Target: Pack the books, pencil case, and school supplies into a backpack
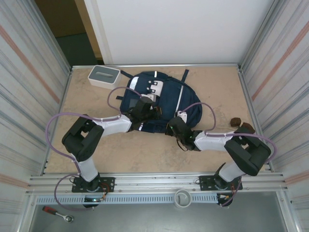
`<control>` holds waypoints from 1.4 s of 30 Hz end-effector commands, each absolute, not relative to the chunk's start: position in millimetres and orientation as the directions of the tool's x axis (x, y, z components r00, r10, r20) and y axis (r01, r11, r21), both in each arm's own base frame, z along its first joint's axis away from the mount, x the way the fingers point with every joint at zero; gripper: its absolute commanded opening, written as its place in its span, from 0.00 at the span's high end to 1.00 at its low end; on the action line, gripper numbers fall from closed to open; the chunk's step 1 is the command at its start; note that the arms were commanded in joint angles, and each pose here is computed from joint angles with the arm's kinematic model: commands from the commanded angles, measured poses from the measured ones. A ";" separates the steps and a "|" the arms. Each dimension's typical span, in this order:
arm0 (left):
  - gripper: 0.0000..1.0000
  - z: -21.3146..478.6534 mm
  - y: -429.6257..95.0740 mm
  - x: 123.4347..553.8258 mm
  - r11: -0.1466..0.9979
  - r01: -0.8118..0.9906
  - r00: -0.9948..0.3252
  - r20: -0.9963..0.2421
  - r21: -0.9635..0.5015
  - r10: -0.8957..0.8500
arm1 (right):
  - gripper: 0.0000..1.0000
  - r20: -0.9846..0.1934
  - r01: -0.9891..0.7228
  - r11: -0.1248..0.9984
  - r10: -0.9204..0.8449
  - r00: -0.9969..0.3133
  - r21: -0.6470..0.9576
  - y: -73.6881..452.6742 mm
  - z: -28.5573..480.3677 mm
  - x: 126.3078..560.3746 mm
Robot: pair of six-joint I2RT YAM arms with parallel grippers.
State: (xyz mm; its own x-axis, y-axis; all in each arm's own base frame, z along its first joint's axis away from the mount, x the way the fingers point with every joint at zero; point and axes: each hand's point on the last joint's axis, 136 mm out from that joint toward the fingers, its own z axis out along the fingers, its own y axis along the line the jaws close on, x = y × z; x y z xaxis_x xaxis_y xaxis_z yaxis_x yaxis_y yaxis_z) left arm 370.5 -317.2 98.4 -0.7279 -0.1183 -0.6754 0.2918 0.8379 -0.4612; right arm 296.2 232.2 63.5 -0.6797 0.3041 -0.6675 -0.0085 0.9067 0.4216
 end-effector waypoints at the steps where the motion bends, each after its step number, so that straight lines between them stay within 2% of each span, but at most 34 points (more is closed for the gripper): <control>1: 1.00 81.6 -287.1 373.6 0.890 0.253 -0.731 -0.678 -0.380 -0.081 | 1.00 -0.721 0.029 0.954 0.245 -0.649 0.298 197.7 64.6 289.8; 7: 1.00 78.4 -267.9 379.2 0.907 0.230 -0.726 -0.683 -0.352 -0.081 | 1.00 -0.741 0.049 0.981 0.174 -0.648 0.187 157.9 67.6 278.8; 12: 1.00 79.0 -261.7 379.9 0.913 0.230 -0.722 -0.688 -0.336 -0.072 | 1.00 -0.749 0.051 0.986 0.152 -0.645 0.156 128.9 76.0 277.1; 22: 1.00 88.5 -267.4 377.3 0.895 0.288 -0.712 -0.702 -0.340 -0.037 | 1.00 -0.761 -0.127 0.958 0.118 -0.638 0.255 130.9 97.2 277.7; 31: 0.82 96.3 -269.5 372.9 0.884 0.319 -0.707 -0.707 -0.342 -0.018 | 1.00 -0.725 -0.224 0.920 0.087 -0.683 0.321 146.6 99.3 273.5; 32: 0.81 96.9 -269.5 373.3 0.884 0.320 -0.706 -0.708 -0.341 -0.017 | 0.98 -0.719 -0.239 0.917 0.068 -0.692 0.318 150.2 98.6 272.6; 35: 0.80 94.8 -270.0 373.0 0.884 0.320 -0.710 -0.704 -0.340 -0.013 | 0.81 -0.721 -0.272 0.923 0.009 -0.693 0.273 159.5 100.5 272.7; 38: 0.80 92.8 -270.8 372.4 0.882 0.319 -0.715 -0.699 -0.346 -0.015 | 0.68 -0.722 -0.277 0.937 -0.041 -0.691 0.212 169.4 101.7 274.1; 42: 0.79 91.7 -272.3 372.0 0.879 0.321 -0.718 -0.696 -0.352 -0.016 | 0.61 -0.713 -0.241 0.961 -0.075 -0.698 0.135 181.0 93.7 279.0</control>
State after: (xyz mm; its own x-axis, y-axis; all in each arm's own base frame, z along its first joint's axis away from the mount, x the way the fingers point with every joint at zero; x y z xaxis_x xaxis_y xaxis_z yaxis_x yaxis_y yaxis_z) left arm 375.1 -286.9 98.4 -0.7074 -0.0344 -0.7060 0.3455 0.8545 -0.3878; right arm 272.1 183.0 95.1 -0.7031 -0.0499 -0.7093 -0.2851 0.9336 0.2169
